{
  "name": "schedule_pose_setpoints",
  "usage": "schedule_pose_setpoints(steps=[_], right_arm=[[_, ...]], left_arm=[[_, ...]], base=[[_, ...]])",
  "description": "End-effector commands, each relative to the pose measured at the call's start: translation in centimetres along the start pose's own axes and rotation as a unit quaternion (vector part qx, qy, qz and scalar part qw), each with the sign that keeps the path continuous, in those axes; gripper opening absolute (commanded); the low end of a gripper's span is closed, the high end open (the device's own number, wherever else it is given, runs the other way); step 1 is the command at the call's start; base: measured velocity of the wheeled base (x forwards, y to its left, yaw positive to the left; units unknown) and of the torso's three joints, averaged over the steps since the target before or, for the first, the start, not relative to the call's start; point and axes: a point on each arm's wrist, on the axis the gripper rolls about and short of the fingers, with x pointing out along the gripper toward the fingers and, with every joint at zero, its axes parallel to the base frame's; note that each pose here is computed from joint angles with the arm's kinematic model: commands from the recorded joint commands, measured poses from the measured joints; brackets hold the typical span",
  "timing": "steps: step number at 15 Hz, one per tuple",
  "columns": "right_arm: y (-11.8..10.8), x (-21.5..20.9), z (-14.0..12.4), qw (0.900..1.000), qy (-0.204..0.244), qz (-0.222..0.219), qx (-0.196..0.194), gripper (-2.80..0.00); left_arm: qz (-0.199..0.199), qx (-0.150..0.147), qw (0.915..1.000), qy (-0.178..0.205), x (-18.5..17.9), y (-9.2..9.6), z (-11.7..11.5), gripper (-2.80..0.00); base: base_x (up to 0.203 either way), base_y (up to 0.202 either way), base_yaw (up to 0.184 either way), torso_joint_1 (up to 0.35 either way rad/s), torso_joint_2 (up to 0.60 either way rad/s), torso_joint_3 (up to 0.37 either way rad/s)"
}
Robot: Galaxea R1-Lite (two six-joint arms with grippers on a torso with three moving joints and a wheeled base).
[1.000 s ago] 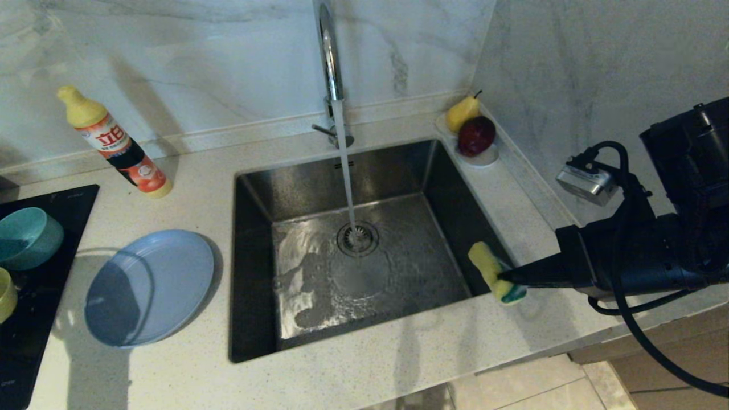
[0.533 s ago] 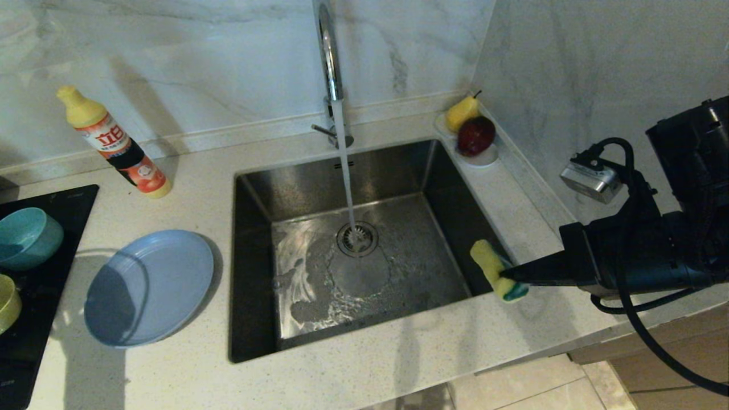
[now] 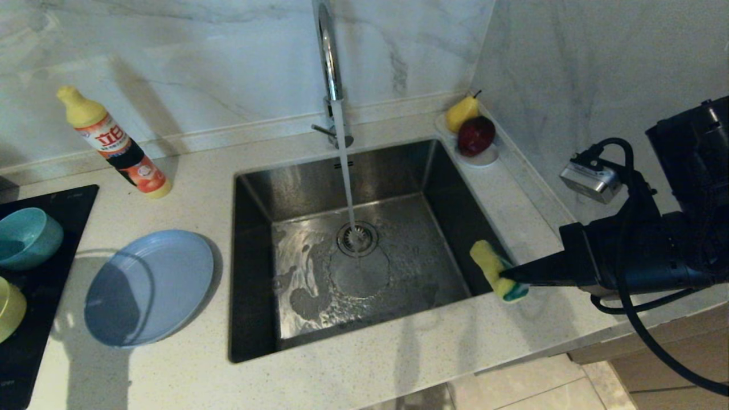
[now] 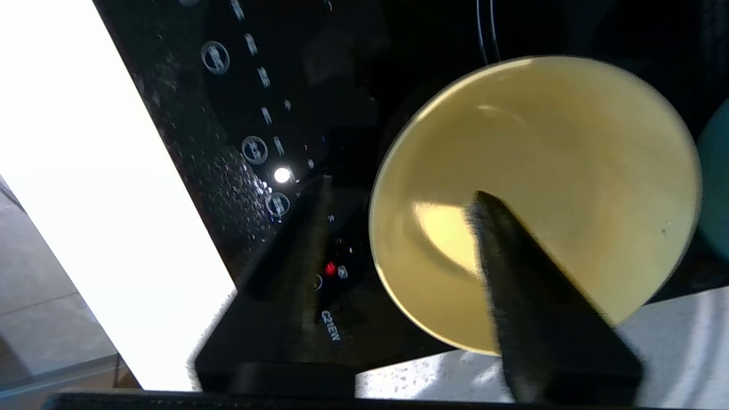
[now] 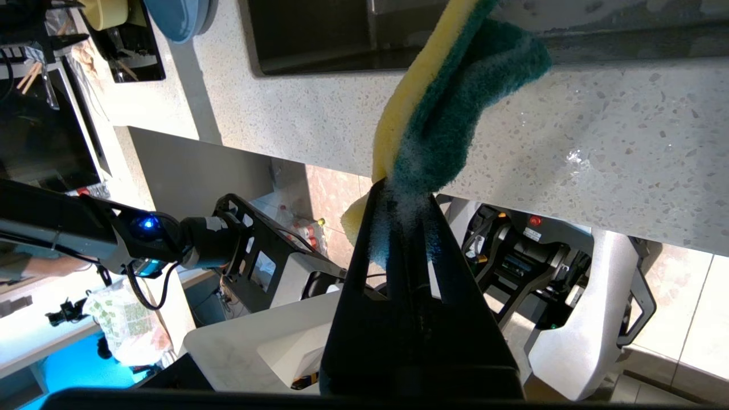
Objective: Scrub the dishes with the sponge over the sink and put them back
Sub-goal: Place the bowl on the table, then wash the plate
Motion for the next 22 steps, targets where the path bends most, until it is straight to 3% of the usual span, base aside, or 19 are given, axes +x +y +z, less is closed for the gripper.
schedule_pose_setpoints(steps=[1,3,6,7,9,11,13,15,18,19,20,22], right_arm=[[0.0,0.0,-0.1,1.000,0.003,0.001,0.002,-2.80],[-0.1,0.0,-0.1,1.000,0.003,0.000,0.002,-2.80],[0.1,-0.1,0.1,1.000,-0.002,0.001,-0.001,-2.80],[0.1,0.0,0.1,1.000,-0.001,0.000,0.000,-2.80],[0.0,0.0,0.0,1.000,0.001,0.000,0.002,-2.80],[-0.1,0.2,0.0,1.000,0.003,-0.002,0.003,-2.80],[0.1,0.3,0.1,1.000,0.003,0.001,0.001,-2.80],[0.1,0.5,0.1,1.000,0.005,0.000,0.002,-2.80],[-0.1,0.6,0.0,1.000,0.008,-0.002,0.003,-2.80],[-0.1,0.5,-0.1,1.000,0.009,-0.002,0.004,-2.80],[0.0,0.5,-0.1,1.000,0.008,-0.002,0.003,-2.80],[-0.1,0.4,-0.2,1.000,0.009,-0.002,0.004,-2.80]], left_arm=[[-0.008,-0.008,0.9999,-0.013,-0.9,-0.2,0.7,0.00],[-0.042,-0.004,0.9988,-0.025,-4.4,-1.0,1.1,0.00],[-0.134,0.012,0.9909,0.006,-11.0,-2.2,0.5,0.00],[-0.151,0.025,0.9881,0.013,-12.6,-2.3,0.1,-2.80],[-0.181,0.094,0.9788,0.018,-14.5,-2.8,-1.4,-2.80],[-0.211,0.194,0.9572,0.040,-15.9,-3.5,-3.9,-2.80],[-0.228,0.261,0.9359,0.064,-16.5,-4.2,-6.0,-2.80],[-0.228,0.298,0.9219,0.098,-15.5,-4.9,-7.7,-2.80],[-0.195,0.362,0.8988,0.151,-12.5,-4.7,-10.1,-2.80],[-0.186,0.391,0.8860,0.165,-11.5,-4.5,-10.9,0.00],[-0.181,0.419,0.8732,0.170,-10.4,-4.3,-11.4,0.00],[-0.184,0.439,0.8647,0.160,-9.2,-4.3,-11.6,0.00]], base=[[0.000,0.000,0.000,0.000,0.00,0.000],[0.000,0.000,0.000,0.000,0.00,0.000],[0.000,0.000,0.000,0.000,0.00,0.000],[0.000,0.000,0.000,0.000,0.00,0.000],[0.000,0.000,0.000,0.000,0.00,0.000],[0.000,0.000,0.000,0.000,0.00,0.000],[0.000,0.000,0.000,0.000,0.00,0.000],[0.000,0.000,0.000,0.000,0.00,0.000],[0.000,0.000,0.000,0.000,0.00,0.000],[0.000,0.000,0.000,0.000,0.00,0.000],[0.000,0.000,0.000,0.000,0.00,0.000],[0.000,0.000,0.000,0.000,0.00,0.000]])
